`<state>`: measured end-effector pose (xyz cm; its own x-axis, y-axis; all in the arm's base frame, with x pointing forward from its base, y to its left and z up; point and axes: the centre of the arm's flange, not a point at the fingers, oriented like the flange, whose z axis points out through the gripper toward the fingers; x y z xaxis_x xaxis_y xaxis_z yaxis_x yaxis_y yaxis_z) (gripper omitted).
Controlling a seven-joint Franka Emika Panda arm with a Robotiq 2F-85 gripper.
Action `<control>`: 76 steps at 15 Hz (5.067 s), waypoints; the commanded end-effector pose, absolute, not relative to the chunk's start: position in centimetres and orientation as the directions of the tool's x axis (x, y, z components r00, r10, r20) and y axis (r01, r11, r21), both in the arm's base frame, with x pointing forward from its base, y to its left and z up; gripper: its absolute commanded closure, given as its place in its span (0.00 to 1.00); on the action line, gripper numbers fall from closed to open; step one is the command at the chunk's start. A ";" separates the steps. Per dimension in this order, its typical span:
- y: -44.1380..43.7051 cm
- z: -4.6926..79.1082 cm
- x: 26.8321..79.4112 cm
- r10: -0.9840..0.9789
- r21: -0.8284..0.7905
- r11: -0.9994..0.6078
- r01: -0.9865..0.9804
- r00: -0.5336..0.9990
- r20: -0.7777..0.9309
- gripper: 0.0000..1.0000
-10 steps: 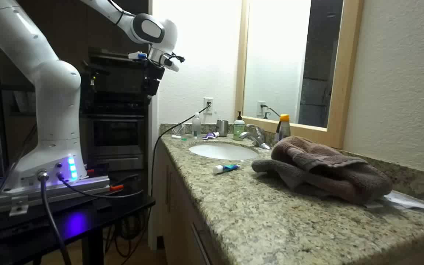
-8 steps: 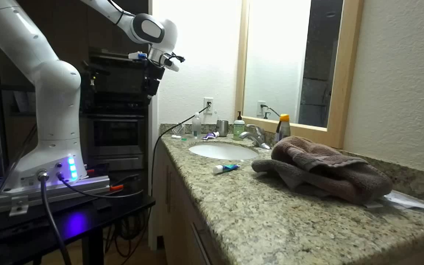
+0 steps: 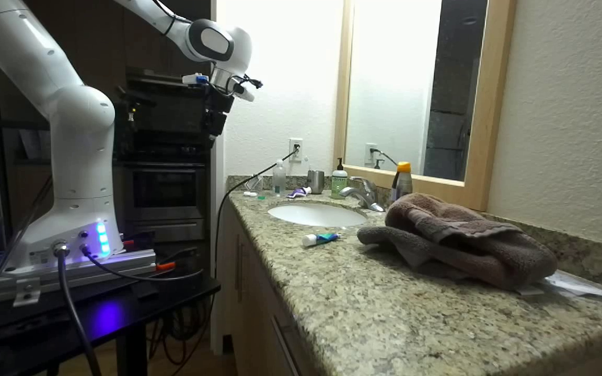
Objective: Get the green tube then put it the sink
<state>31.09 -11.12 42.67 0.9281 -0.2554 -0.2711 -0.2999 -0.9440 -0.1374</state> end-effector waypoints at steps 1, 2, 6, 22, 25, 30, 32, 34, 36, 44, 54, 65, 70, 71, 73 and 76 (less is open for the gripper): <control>-11.9 42.9 33.4 -0.345 -0.144 -0.913 -0.382 0.911 -0.226 0.00; -12.7 43.5 34.6 -0.401 -0.165 -0.887 -0.431 0.897 -0.188 0.00; -16.5 47.1 38.8 -0.575 -0.255 -0.779 -0.573 0.815 -0.075 0.00; -19.1 46.3 40.8 -0.465 -0.240 -0.856 -0.458 0.885 -0.030 0.00; -18.6 45.9 41.9 -0.364 -0.180 -0.921 -0.345 0.927 0.092 0.00; -21.9 45.5 47.0 -0.375 -0.093 -0.924 -0.370 0.836 0.399 0.00; -24.0 45.0 48.3 -0.424 -0.091 -0.893 -0.441 0.755 0.501 0.00; -26.2 44.3 49.0 -0.470 -0.088 -0.850 -0.520 0.672 0.572 0.00; -28.4 43.5 49.1 -0.530 -0.062 -0.786 -0.615 0.620 0.579 0.00; -35.4 41.7 43.0 -0.708 0.170 -0.627 -0.760 0.647 0.284 0.00; -36.5 39.0 42.5 -0.574 0.176 -0.781 -0.599 0.800 0.177 0.00; -44.7 33.3 39.7 -0.366 0.289 -0.891 -0.351 0.931 0.001 0.00; -42.1 31.9 39.2 -0.173 0.262 -0.954 -0.145 0.981 -0.084 0.00; -42.2 30.6 38.6 -0.125 0.259 -0.961 -0.092 0.986 -0.112 0.00; -42.0 28.8 37.5 -0.031 0.240 -0.971 0.012 0.984 -0.175 0.00; -41.8 26.9 36.3 0.127 0.205 -0.963 0.174 0.966 -0.226 0.00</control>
